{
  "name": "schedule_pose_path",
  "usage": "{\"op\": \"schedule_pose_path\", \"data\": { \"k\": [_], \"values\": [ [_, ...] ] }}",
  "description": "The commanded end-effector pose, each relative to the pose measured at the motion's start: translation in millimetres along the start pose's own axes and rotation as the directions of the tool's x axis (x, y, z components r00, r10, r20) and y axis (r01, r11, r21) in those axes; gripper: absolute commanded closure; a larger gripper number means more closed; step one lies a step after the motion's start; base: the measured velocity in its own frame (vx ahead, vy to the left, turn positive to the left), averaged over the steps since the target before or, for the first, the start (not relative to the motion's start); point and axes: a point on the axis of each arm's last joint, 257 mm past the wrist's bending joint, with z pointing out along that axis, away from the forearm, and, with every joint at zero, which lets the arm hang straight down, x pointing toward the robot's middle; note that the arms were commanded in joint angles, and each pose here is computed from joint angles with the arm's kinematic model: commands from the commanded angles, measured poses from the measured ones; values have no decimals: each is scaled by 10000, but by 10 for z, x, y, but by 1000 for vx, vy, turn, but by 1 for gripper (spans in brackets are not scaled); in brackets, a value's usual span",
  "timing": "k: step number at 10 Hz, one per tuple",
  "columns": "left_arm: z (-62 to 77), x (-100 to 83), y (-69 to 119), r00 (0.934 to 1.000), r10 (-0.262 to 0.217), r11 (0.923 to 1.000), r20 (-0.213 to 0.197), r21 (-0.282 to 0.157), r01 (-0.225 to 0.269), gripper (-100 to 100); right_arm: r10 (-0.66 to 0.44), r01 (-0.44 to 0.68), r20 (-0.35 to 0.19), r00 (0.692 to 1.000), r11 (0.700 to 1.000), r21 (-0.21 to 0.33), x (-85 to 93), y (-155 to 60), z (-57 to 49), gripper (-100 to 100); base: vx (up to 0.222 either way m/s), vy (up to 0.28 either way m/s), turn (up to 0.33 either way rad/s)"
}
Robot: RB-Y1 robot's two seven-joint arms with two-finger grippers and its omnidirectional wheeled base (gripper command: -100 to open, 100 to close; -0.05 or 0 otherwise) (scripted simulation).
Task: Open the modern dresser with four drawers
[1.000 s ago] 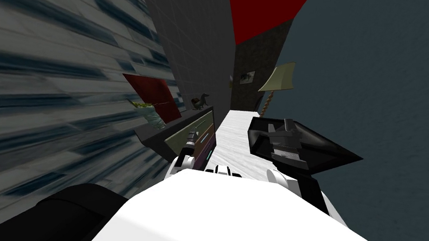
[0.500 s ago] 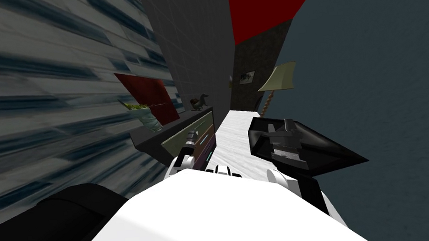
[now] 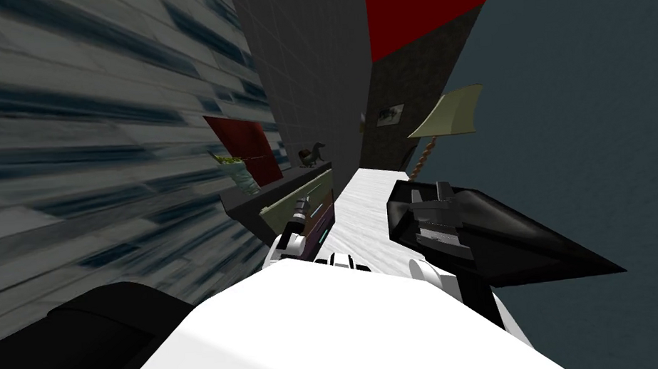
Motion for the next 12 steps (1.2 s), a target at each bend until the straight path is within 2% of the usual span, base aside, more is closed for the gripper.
{"op": "schedule_pose_path", "data": {
  "k": [1, 5, 6, 9, 12],
  "values": [
    [81, 433, 43, 9983, -137, 9999, -562, -57, 134, 100, 0, 0, 0, 10000, 10000, 0, 0, 0, 0, 0, -43, -38, 214],
    [204, 1059, 14, 9884, -271, 9996, -1492, -51, 266, 100, -1, 1, 0, 10000, 10000, 0, 0, 0, 0, 0, -37, -39, 241],
    [188, 978, 43, 9904, -205, 9997, -1366, -136, 188, 100, 0, 0, -1, 10000, 10000, 0, 0, 0, 0, 0, -14, -20, 22],
    [213, 1490, 53, 9720, -522, 9986, -2289, -173, 496, 100, 1, -1, -1, 10000, 10000, 0, 0, 0, 0, 0, -27, -50, 272],
    [193, 1976, 34, 9450, -775, 9970, -3176, -204, 749, 100, 1, -1, -1, 10000, 10000, -1, 0, 0, 0, 0, -39, -84, 329]
  ]
}}
